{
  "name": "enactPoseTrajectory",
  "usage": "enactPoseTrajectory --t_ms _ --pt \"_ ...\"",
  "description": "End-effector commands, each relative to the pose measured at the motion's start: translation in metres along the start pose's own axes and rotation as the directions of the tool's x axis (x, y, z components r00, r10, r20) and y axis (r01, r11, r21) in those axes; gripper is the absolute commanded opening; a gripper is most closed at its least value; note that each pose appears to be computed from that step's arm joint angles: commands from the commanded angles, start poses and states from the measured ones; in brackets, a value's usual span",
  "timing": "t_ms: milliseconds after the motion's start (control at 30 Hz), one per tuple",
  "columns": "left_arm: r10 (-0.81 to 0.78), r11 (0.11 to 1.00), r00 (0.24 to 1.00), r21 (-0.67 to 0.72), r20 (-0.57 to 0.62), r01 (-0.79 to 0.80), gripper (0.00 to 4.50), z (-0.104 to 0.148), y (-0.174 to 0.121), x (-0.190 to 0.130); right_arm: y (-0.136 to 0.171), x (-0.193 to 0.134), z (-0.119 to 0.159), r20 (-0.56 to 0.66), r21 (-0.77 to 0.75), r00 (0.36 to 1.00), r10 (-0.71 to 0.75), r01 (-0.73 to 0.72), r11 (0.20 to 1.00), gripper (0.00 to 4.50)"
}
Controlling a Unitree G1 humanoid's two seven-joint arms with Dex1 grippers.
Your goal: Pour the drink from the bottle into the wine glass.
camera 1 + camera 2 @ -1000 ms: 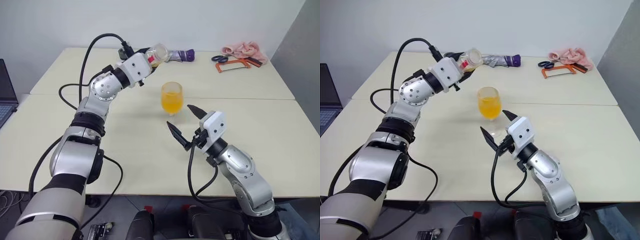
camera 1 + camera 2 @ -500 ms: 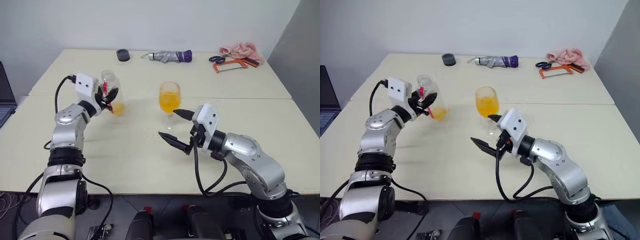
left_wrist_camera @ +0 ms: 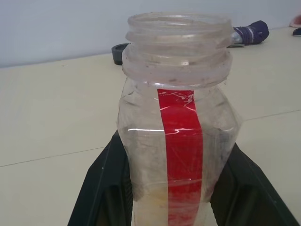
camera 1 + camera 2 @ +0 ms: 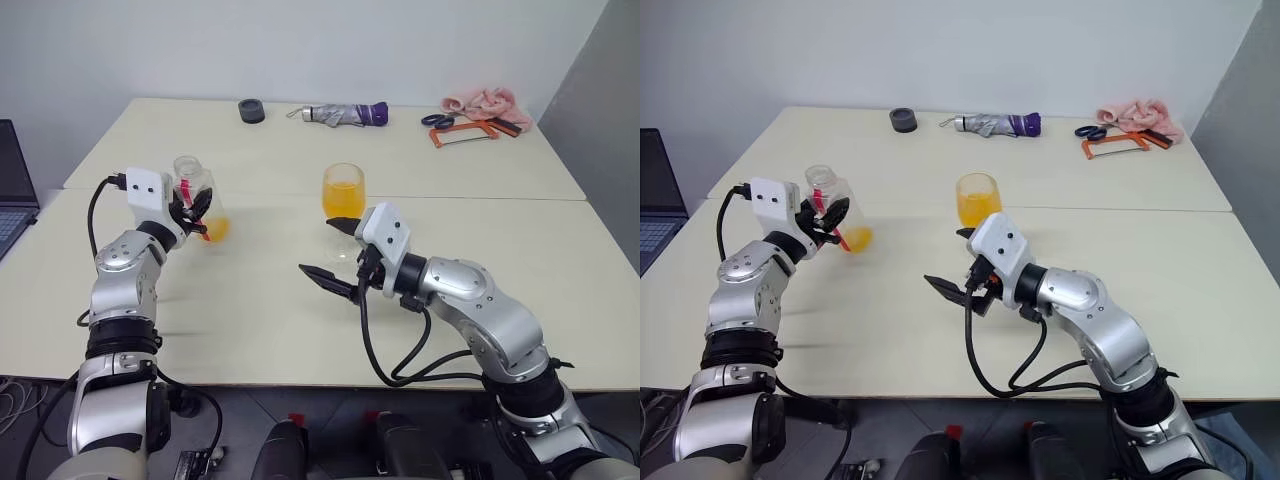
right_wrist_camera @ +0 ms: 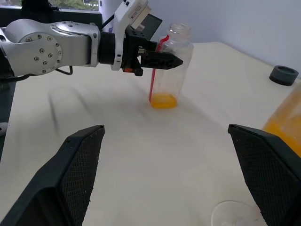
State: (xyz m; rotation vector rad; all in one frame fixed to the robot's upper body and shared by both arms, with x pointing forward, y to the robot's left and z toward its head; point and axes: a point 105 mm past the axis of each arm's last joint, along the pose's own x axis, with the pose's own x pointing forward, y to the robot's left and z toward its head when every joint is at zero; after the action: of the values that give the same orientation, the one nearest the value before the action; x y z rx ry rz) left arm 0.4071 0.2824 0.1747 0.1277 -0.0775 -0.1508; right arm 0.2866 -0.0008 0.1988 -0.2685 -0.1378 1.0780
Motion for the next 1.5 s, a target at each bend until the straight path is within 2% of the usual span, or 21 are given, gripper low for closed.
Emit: enactPoseTrajectory --t_ms 33,167,200,400,533,667,833,933,1033,1167,1267,1500 --pt "0.029 1.000 0.999 -0.011 0.036 -0.028 2.97 0.008 0.006 -0.002 0.000 -0.001 0.012 0.040 -0.037 0.999 0.005 -0.004 0.999 4.50" --pt "0.012 1.000 0.999 -0.003 0.041 -0.012 4.29 0.008 0.003 -0.003 0.001 -0.001 0.012 0.038 -0.034 0.999 0.005 -0.004 0.999 4.50" --pt "0.009 1.000 0.999 -0.002 0.043 -0.008 4.47 0.008 0.002 -0.004 0.001 -0.002 0.012 0.037 -0.034 0.999 0.005 -0.004 0.999 4.50" --pt "0.005 1.000 0.999 0.022 0.050 -0.007 4.47 0.005 -0.002 -0.010 0.004 -0.005 0.001 0.008 -0.027 1.000 0.010 -0.010 1.000 4.50" --pt "0.024 0.999 0.998 0.024 0.051 -0.025 4.47 -0.002 -0.002 -0.022 0.000 -0.020 -0.025 -0.045 -0.026 0.998 -0.047 0.046 0.999 4.50" --pt "0.072 0.997 0.996 0.003 0.050 -0.072 4.47 -0.010 0.004 -0.036 0.003 -0.032 -0.045 -0.041 0.002 0.994 -0.099 0.099 0.995 4.50" --pt "0.102 0.995 0.995 -0.025 0.014 -0.101 4.47 -0.024 0.003 -0.055 -0.002 -0.044 -0.075 -0.043 0.093 0.972 -0.230 0.234 0.968 4.50" --pt "0.132 0.988 0.991 -0.080 -0.017 -0.133 4.47 -0.035 -0.001 -0.071 -0.014 -0.058 -0.089 -0.033 0.143 0.928 -0.372 0.373 0.917 4.50" --pt "0.164 0.981 0.985 -0.100 -0.063 -0.169 4.47 -0.045 -0.007 -0.086 -0.037 -0.078 -0.096 -0.022 0.161 0.831 -0.555 0.551 0.819 4.50" --pt "0.135 0.976 0.990 -0.165 -0.051 -0.142 4.47 -0.045 -0.022 -0.099 -0.054 -0.091 -0.102 -0.020 0.177 0.753 -0.657 0.650 0.739 4.50" --pt "0.122 0.977 0.991 -0.172 -0.052 -0.129 4.47 -0.044 -0.030 -0.103 -0.059 -0.094 -0.106 -0.026 0.186 0.735 -0.678 0.670 0.719 4.50" --pt "0.107 0.979 0.993 -0.166 -0.057 -0.115 4.47 -0.040 -0.033 -0.106 -0.061 -0.089 -0.108 -0.020 0.188 0.748 -0.663 0.654 0.733 4.50"
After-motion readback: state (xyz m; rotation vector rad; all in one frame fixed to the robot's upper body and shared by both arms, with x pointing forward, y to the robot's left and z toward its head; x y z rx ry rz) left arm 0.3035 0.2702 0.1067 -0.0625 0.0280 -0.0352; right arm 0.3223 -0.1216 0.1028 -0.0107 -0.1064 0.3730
